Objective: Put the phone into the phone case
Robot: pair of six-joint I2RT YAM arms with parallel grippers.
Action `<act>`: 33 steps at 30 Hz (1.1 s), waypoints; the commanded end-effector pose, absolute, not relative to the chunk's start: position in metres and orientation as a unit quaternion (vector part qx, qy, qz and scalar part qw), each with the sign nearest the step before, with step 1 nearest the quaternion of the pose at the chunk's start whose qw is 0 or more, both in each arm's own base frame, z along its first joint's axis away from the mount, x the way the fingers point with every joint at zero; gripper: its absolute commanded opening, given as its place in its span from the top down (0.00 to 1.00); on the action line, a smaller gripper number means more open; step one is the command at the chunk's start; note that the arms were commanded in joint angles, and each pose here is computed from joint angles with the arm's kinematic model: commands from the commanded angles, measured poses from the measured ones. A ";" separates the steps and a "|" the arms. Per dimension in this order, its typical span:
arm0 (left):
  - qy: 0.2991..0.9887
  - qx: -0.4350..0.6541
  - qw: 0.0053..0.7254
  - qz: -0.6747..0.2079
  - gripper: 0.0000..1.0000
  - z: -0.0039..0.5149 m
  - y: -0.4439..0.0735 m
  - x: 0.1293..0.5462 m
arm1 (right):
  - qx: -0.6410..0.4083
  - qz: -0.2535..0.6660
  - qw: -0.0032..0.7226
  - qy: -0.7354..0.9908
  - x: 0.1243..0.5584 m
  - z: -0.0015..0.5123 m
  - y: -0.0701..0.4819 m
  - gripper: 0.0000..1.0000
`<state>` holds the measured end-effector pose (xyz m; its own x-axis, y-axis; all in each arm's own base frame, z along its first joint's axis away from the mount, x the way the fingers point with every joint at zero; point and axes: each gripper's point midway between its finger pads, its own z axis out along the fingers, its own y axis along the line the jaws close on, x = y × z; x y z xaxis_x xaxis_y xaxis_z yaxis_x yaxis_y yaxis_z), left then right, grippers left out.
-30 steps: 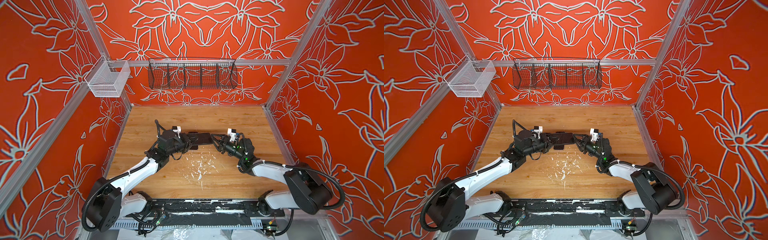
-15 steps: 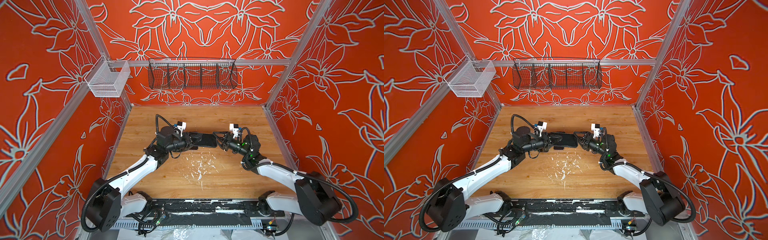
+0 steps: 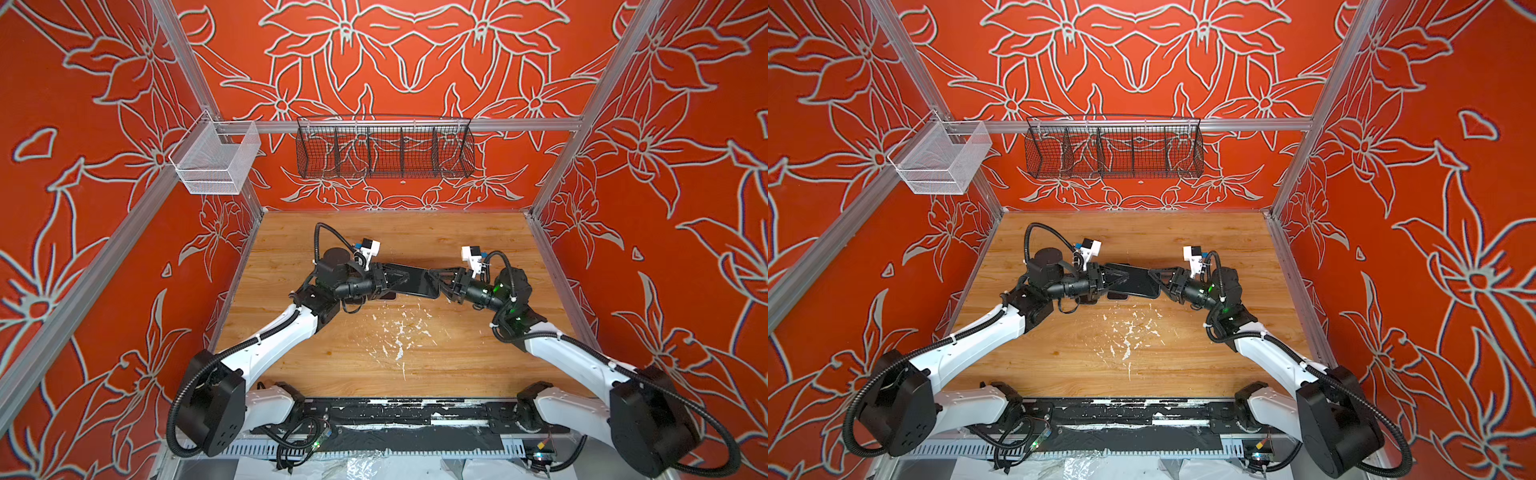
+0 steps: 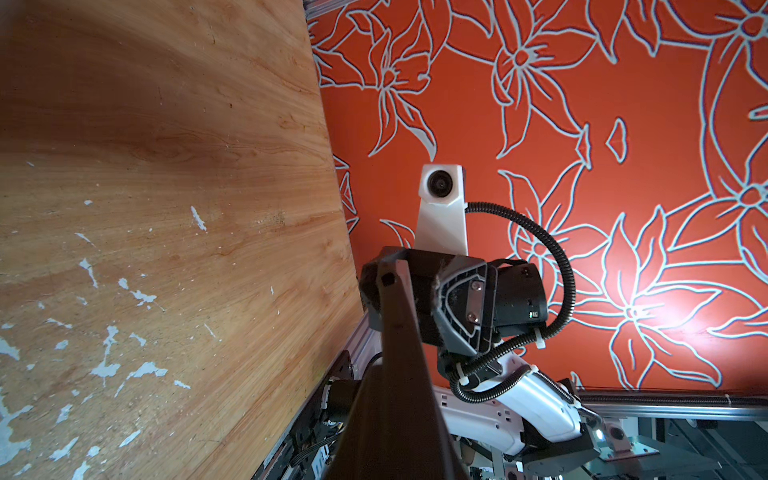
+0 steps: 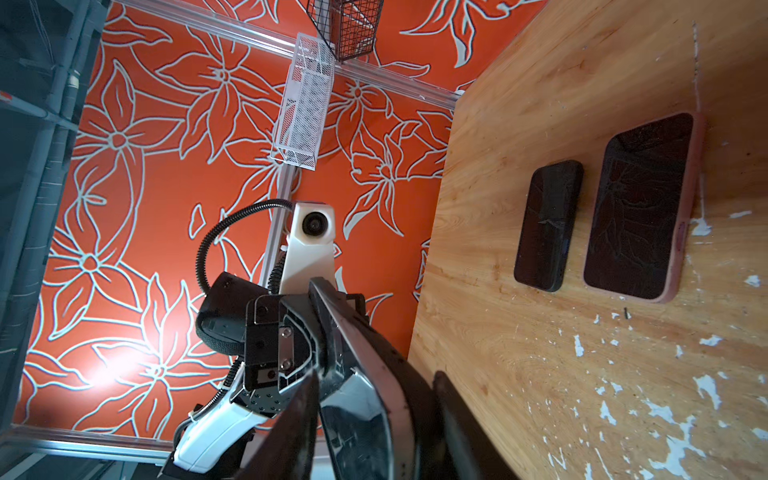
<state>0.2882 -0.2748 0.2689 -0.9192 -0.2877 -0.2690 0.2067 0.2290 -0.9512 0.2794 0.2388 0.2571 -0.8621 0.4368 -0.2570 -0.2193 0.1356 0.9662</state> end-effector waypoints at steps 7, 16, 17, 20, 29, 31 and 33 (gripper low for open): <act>0.731 0.012 0.233 -0.642 1.00 0.298 -0.277 0.289 | 0.057 0.663 0.274 0.694 0.276 0.277 0.237 0.74; 0.726 0.014 0.235 -0.646 1.00 0.304 -0.278 0.288 | 0.070 0.639 0.279 0.714 0.279 0.253 0.233 1.00; 0.727 0.015 0.235 -0.645 1.00 0.304 -0.277 0.288 | 0.068 0.639 0.280 0.713 0.279 0.255 0.233 0.95; 0.725 0.020 0.234 -0.648 1.00 0.304 -0.278 0.287 | 0.061 0.646 0.288 0.705 0.279 0.266 0.232 0.74; 0.708 0.067 0.237 -0.662 1.00 0.307 -0.284 0.279 | 0.013 0.709 0.272 0.651 0.272 0.321 0.239 0.62; 0.707 0.074 0.240 -0.661 1.00 0.307 -0.284 0.280 | 0.011 0.719 0.263 0.644 0.271 0.326 0.241 0.65; 0.705 0.082 0.243 -0.662 1.00 0.307 -0.286 0.280 | 0.012 0.724 0.261 0.639 0.271 0.328 0.240 0.69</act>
<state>0.2839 -0.2809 0.2888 -0.8999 -0.2379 -0.3654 0.3351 0.1590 -0.9287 0.2797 0.2383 0.2873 -0.8699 0.4148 -0.2667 -0.2722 0.0470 0.9611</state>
